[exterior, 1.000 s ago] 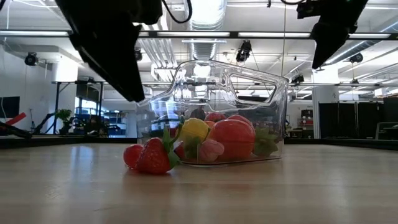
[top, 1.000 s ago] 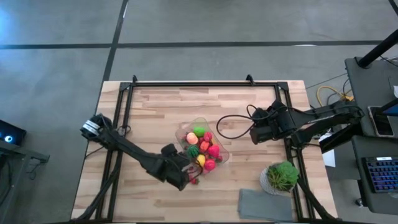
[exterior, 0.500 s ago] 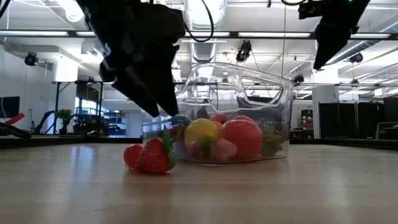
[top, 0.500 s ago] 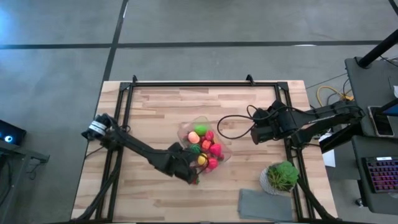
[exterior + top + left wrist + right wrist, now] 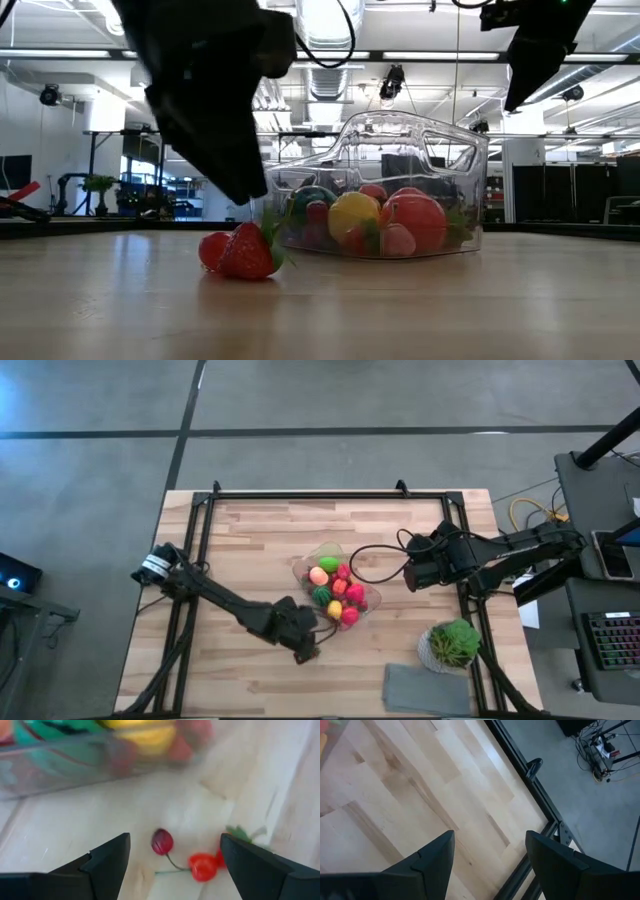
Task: Pick and placing Produce into tupperware
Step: Put the red cherry into the transparent bin
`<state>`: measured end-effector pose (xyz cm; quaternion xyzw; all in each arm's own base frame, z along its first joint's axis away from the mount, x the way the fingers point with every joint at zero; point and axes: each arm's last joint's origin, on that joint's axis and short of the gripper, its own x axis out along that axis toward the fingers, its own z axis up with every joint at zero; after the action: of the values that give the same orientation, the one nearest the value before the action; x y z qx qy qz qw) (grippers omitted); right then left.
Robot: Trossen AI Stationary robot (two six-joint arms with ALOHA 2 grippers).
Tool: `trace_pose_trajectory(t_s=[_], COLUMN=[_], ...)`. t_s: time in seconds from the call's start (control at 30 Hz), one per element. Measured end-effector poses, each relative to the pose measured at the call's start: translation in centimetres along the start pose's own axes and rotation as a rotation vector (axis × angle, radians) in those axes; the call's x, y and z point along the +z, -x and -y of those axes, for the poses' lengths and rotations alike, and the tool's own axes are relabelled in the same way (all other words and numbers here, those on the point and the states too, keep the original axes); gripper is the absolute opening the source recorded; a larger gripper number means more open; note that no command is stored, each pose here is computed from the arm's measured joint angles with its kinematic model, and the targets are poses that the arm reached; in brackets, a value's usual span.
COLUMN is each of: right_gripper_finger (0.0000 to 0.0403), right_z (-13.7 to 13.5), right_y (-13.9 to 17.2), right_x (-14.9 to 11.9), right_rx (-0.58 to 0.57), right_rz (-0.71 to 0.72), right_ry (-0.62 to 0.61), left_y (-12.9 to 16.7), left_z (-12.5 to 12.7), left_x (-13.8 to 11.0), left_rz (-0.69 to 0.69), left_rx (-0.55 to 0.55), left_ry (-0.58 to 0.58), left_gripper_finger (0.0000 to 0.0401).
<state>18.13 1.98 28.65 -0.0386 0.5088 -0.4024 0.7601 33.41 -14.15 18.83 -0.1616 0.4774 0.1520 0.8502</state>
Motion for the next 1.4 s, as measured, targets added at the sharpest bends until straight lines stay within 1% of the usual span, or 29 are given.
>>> trace_pose_trajectory(t_s=[0.1,0.27,0.4,0.67,0.97,1.2,1.4], right_gripper_finger=[0.0238,0.0238,0.0238,0.0238,0.0238,0.0238,0.0238], right_z=[0.0,0.0,0.0,0.0,0.0,0.0,0.0], right_y=[0.0,0.0,0.0,0.0,0.0,0.0,0.0], right_x=[0.0,0.0,0.0,0.0,0.0,0.0,0.0], right_rx=[0.0,0.001,0.001,0.002,0.004,0.005,0.005], right_rz=[0.0,0.0,0.0,0.0,-0.001,-0.001,-0.001], right_ry=[0.0,0.003,0.001,-0.004,-0.026,-0.048,-0.048], left_y=[-0.7,-1.7,-2.3,-2.5,-3.2,-3.2,-3.2], left_z=[0.3,0.1,0.0,-0.1,-0.2,-0.2,-0.2], left_x=[-0.6,-0.8,-0.9,-1.1,-1.6,-1.7,-1.7], left_rz=[-0.006,-0.017,-0.029,-0.038,-0.036,-0.035,-0.045], left_rx=[0.025,0.052,0.058,0.059,0.003,-0.012,-0.021], left_ry=[-0.06,-0.062,-0.063,-0.066,-0.05,-0.047,-0.047], left_gripper_finger=[0.0295,0.0284,0.0259,0.0215,0.0168,0.0136,0.0087])
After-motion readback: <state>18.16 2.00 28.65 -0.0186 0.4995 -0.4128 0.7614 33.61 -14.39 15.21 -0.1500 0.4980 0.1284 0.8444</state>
